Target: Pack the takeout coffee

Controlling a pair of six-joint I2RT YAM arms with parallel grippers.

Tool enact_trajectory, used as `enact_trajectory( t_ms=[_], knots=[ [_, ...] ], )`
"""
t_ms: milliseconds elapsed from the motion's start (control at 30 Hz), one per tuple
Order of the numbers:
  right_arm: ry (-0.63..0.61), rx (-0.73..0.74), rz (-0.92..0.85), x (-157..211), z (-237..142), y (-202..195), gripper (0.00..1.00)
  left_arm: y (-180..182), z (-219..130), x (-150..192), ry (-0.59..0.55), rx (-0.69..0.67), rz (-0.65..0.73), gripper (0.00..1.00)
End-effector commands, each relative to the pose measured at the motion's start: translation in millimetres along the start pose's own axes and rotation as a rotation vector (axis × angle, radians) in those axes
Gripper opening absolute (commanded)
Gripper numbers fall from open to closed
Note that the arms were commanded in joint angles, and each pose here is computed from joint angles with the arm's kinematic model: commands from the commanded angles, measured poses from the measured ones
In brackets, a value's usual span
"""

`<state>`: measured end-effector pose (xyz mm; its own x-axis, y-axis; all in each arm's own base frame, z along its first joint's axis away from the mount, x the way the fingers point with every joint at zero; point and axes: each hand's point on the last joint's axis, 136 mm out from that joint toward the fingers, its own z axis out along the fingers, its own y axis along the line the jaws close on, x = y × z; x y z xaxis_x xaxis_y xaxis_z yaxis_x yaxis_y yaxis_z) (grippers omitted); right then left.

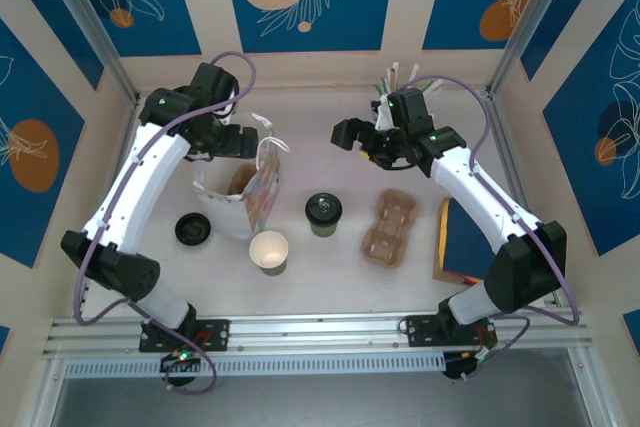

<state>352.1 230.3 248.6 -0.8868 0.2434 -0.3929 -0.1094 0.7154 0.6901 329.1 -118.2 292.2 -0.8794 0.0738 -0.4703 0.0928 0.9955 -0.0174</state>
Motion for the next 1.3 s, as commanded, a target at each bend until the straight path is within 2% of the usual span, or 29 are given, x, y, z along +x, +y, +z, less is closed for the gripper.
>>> enact_trajectory(
  t_ms=[0,233,267,533,767,967,1133,1267],
  knots=[
    [0.003,-0.005,-0.030,-2,-2,9,0.99,1,-20,-8,-0.064,0.035,-0.026,0.93],
    [0.002,-0.007,-0.043,-3,-4,13,0.99,-2,-24,-8,-0.073,0.059,-0.019,0.95],
    [0.002,-0.008,-0.044,-3,-4,14,0.99,0,-25,-8,-0.074,0.053,-0.020,1.00],
    [0.000,-0.013,-0.059,-3,-4,20,0.99,-1,-35,-9,-0.125,0.082,-0.027,1.00],
    [-0.006,-0.013,-0.075,-6,-6,24,0.99,-18,-45,-4,-0.171,0.209,-0.005,1.00],
    [-0.018,-0.009,-0.083,-8,-9,25,0.99,-34,-50,9,-0.175,0.317,0.012,0.92],
    [-0.011,-0.016,-0.080,-8,-7,27,0.99,-34,-35,14,-0.153,0.304,-0.011,0.80],
    [-0.004,-0.017,-0.078,-6,-6,26,0.99,-44,-23,3,-0.155,0.339,-0.062,0.80]
  ],
)
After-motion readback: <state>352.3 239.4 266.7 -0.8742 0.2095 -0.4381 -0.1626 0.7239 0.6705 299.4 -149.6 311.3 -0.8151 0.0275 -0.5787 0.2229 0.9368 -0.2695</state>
